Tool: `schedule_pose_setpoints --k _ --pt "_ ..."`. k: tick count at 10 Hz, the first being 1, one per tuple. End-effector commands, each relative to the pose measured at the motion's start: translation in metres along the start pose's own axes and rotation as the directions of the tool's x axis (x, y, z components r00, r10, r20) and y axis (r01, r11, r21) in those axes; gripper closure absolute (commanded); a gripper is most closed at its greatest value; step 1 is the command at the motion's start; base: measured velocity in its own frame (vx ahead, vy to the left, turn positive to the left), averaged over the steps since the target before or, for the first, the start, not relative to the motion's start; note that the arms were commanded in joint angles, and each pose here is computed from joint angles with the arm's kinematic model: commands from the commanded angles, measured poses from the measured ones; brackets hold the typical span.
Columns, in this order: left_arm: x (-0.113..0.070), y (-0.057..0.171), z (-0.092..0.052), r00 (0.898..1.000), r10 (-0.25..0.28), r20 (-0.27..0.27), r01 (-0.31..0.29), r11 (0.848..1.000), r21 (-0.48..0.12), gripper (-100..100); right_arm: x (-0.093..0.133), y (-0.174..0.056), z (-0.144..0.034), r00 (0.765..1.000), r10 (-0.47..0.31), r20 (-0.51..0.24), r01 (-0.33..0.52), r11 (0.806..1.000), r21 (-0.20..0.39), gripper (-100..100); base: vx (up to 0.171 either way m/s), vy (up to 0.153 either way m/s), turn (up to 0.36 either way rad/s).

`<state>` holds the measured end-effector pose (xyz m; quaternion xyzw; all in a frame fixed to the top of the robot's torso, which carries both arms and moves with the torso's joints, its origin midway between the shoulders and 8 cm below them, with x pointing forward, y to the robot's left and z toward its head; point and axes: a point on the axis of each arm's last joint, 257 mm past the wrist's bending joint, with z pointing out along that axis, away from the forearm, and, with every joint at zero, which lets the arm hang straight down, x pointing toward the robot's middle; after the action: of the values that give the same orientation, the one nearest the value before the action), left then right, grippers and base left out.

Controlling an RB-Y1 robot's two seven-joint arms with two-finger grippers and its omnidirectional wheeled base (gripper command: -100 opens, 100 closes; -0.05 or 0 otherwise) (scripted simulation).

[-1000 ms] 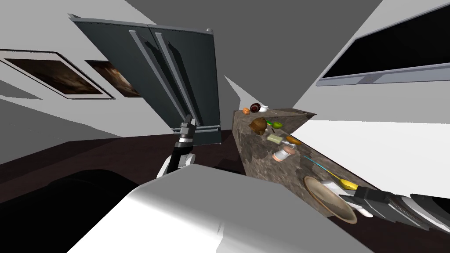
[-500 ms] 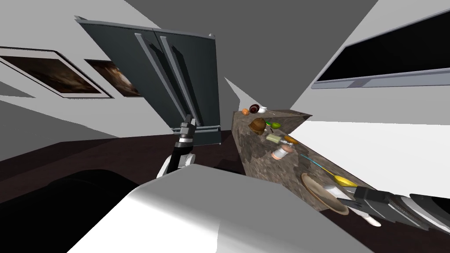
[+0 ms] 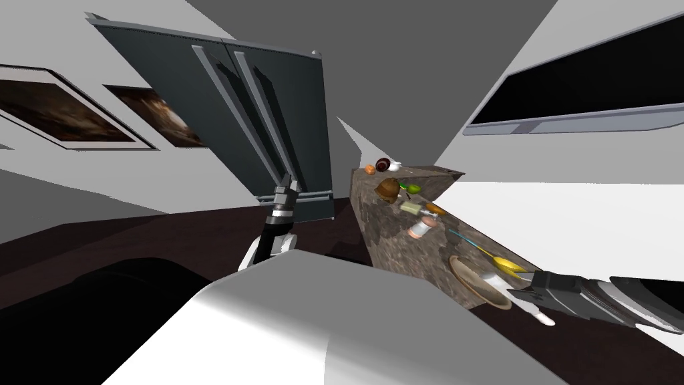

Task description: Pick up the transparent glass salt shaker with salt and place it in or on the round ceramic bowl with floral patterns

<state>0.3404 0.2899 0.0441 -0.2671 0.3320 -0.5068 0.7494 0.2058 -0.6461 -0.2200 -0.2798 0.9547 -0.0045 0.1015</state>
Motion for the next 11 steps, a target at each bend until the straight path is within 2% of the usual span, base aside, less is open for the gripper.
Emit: schedule_pose_setpoints --k 1,2,4,5,6,11 --pt "0.000 0.000 0.000 1.000 0.000 0.000 0.000 1.000 0.000 0 -0.014 -0.004 -0.007 1.000 -0.010 0.002 0.010 1.000 -0.003 -100 -0.044 -0.007 -0.049" --pt "0.000 0.000 0.000 1.000 0.000 0.000 0.000 1.000 0.000 0 -0.029 -0.007 -0.015 1.000 -0.023 0.005 0.023 1.000 -0.006 -100 -0.048 -0.012 -0.091" --pt "0.000 0.000 0.000 1.000 0.000 0.000 0.000 1.000 0.000 0 -0.044 -0.010 -0.023 0.999 -0.037 0.007 0.037 0.999 -0.008 -100 -0.037 -0.011 -0.096" --pt "0.000 0.000 0.000 1.000 0.000 0.000 0.000 1.000 0.000 0 -0.041 -0.009 -0.021 0.999 -0.033 0.007 0.033 0.999 -0.007 -100 -0.014 -0.002 -0.013" --pt "0.000 0.000 0.000 1.000 0.000 0.000 0.000 1.000 0.000 0 -0.041 -0.008 -0.022 0.999 -0.032 0.007 0.032 0.999 -0.008 0 0.000 0.000 0.000" --pt "0.000 0.000 0.000 1.000 0.000 0.000 0.000 1.000 0.000 0 -0.041 -0.008 -0.022 0.999 -0.032 0.007 0.032 0.999 -0.008 0 0.000 0.000 0.000"
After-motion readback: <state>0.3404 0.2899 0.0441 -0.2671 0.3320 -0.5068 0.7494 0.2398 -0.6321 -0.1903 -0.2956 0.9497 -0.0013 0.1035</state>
